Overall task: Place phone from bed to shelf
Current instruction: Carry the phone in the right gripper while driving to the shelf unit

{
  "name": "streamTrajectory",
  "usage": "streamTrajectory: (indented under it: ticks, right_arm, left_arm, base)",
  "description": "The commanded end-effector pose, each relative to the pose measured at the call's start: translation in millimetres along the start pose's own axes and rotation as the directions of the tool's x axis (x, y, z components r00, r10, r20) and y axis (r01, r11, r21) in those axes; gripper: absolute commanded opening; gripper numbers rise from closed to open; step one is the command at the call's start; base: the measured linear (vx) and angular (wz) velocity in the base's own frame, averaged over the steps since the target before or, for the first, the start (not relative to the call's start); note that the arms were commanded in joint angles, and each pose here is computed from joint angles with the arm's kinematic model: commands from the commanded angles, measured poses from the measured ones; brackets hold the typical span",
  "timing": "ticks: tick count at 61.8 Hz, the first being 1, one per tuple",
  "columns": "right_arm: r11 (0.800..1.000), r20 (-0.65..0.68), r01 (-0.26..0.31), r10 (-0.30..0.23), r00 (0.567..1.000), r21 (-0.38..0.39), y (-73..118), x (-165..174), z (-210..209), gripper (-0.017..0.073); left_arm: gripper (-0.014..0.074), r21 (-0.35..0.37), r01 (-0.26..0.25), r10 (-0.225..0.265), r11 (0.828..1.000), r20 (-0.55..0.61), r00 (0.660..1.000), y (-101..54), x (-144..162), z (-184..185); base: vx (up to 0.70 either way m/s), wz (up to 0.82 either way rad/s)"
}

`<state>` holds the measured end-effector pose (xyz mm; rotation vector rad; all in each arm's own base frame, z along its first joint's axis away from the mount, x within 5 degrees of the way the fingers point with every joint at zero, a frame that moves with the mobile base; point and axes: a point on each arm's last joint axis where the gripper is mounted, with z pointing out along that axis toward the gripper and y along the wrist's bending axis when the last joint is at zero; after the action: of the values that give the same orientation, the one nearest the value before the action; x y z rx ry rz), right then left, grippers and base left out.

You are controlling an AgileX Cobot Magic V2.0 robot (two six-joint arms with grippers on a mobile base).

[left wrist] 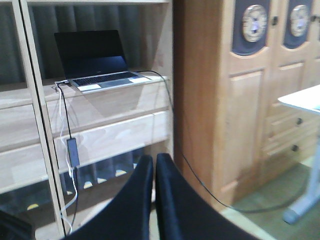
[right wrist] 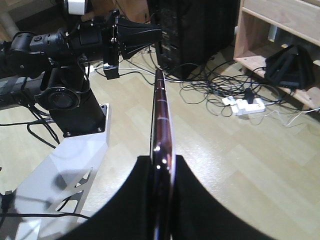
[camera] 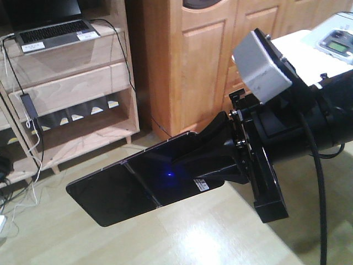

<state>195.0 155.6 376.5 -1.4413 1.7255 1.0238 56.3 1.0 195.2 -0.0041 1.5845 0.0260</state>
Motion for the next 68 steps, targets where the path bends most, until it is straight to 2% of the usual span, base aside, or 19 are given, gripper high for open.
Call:
streamTrajectory:
  ticks: [1,68]
  right_arm:
    - [0.998,0.08,0.021,-0.016,0.997,-0.061,15.3,-14.3,-8.8,-0.0002]
    - [0.998,0.08,0.021,-0.016,0.997,-0.061,15.2,-14.3,-8.8,-0.0002]
  left_arm:
    - [0.0001,-0.005,0.019,-0.018,1.0,0.104,0.994,0.6,-15.4,-2.2]
    - [0.0001,-0.005,0.019,-0.018,1.0,0.104,0.994,0.6,-15.4,-2.2]
  base:
    - [0.47,0.13]
    - [0.46,0.22]
